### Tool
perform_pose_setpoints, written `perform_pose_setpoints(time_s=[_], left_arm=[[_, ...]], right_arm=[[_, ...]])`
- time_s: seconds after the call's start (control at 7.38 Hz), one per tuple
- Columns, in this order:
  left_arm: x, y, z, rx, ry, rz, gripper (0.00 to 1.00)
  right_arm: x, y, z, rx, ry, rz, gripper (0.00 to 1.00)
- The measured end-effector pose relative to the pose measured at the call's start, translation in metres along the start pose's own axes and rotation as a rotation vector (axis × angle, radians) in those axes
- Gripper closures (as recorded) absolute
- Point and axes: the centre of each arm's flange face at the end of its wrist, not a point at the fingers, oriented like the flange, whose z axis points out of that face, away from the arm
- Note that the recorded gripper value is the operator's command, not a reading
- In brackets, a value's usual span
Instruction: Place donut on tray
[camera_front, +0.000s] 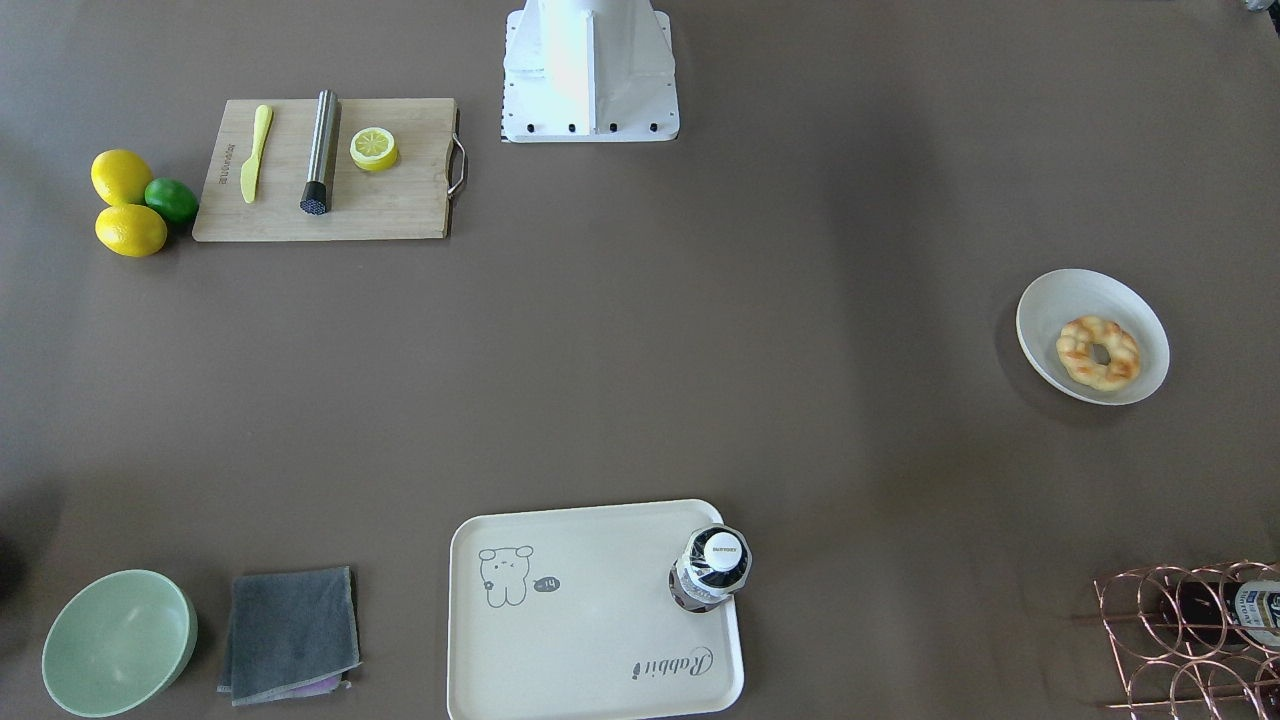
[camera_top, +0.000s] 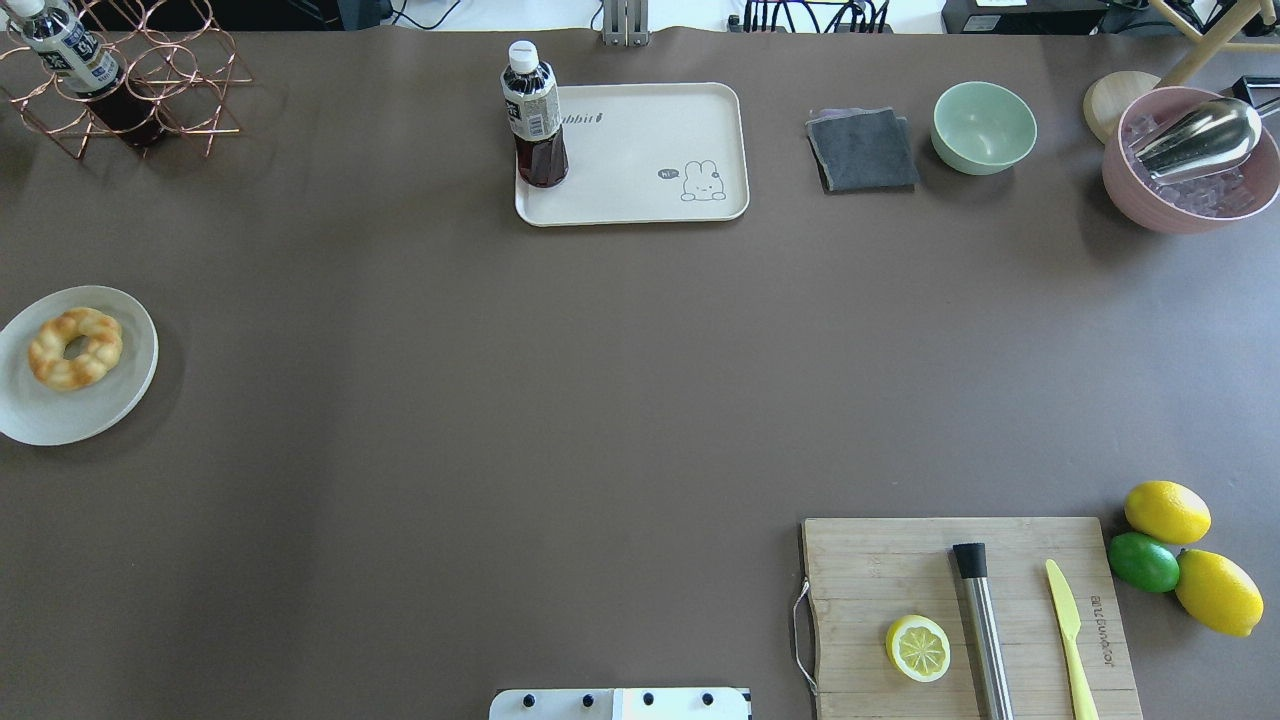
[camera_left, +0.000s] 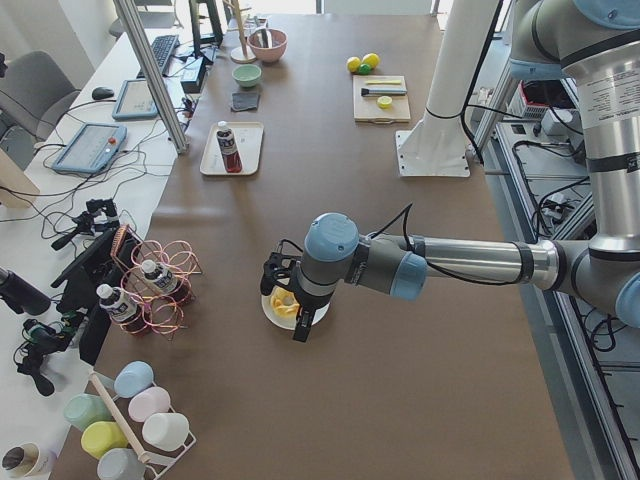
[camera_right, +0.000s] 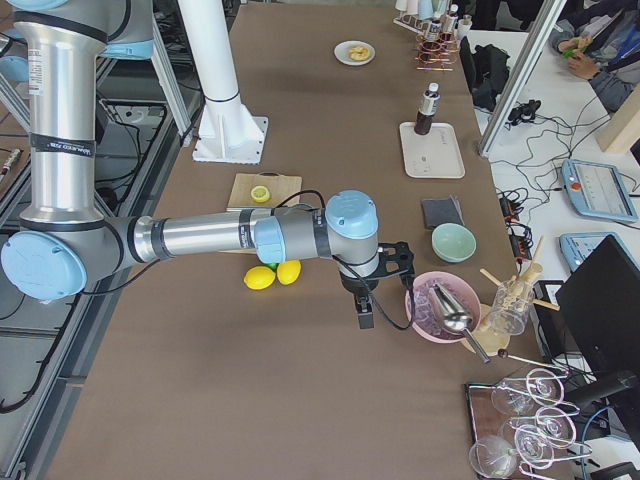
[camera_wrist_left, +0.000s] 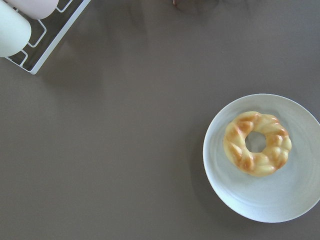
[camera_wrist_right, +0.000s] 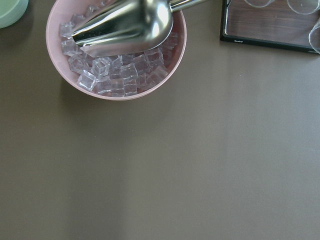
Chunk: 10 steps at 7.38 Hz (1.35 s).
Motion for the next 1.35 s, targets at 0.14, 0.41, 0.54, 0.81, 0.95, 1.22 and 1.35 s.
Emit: perform_pose_setpoints(time_s=[0.14,0.41,0.54,0.81,0.95,1.22,1.35], left_arm=[[0.0,0.0002,0.0001,0.0,0.001,-0.001,0.02],[0.0011,0.0,-0.0004,0.0,0.001,-0.004,0.02],[0.0017,-0.0005,-0.001,0.001,0.0,-0.002,0.02],[0.0011,-0.0001,0.0001,-0.001,-0.002,-0.002,0.02],[0.0021,-0.0004,-0.0007,0.001,0.0,0.0,0.02],[0.0031,-0.0005,-0.0003,-0.002,0.007,0.003,0.02],[0.0022,0.0003,0.0008,-0.006,0.008,0.001,0.02]], right_arm=[[-0.0005,0.0002,0.0,0.0,-0.002,-0.001,0.0],[-0.0023,0.0,0.0008,-0.002,-0.008,-0.003,0.0],[-0.0022,0.0006,0.0013,-0.003,-0.008,-0.002,0.0],[-0.0023,0.0009,0.0016,-0.004,-0.009,-0.002,0.0],[-0.0018,0.0012,0.0022,-0.005,-0.01,-0.001,0.0],[-0.0007,0.002,0.0034,-0.008,-0.009,0.002,0.0],[-0.0004,0.0026,0.0039,-0.009,-0.01,0.003,0.0]])
